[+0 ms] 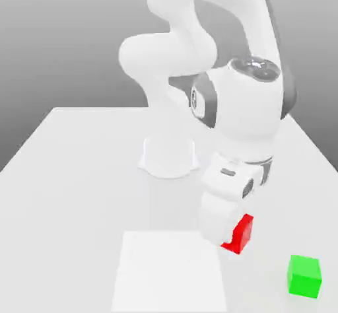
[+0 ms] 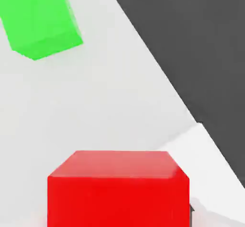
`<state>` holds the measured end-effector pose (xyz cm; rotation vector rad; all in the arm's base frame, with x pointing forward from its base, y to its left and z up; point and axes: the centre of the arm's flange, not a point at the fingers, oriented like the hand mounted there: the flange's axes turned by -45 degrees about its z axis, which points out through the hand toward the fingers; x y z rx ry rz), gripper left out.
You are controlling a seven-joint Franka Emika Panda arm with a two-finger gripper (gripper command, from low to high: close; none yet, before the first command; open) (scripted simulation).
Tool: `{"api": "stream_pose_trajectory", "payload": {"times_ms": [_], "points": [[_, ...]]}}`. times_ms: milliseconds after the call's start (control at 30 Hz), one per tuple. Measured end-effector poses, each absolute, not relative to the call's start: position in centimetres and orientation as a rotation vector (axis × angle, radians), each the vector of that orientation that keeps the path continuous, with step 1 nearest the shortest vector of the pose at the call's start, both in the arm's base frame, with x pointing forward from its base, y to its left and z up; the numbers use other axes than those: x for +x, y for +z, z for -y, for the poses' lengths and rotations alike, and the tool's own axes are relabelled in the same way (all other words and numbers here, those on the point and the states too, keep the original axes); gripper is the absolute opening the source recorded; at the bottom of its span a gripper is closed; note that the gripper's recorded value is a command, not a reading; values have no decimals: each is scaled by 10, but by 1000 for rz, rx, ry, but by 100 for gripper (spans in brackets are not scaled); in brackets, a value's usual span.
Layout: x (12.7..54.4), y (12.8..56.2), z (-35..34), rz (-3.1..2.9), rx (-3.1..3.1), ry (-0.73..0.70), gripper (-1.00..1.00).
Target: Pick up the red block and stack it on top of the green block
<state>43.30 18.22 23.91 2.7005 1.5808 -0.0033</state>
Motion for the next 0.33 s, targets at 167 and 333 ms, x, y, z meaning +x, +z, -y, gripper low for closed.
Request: {"api": "stream_pose_trajectory", "payload": {"times_ms": [167,333], "points": [[435,216,-250,-1682,2653,-2,-100],[434,190,-252,-1685,2652,-2,100]]}}
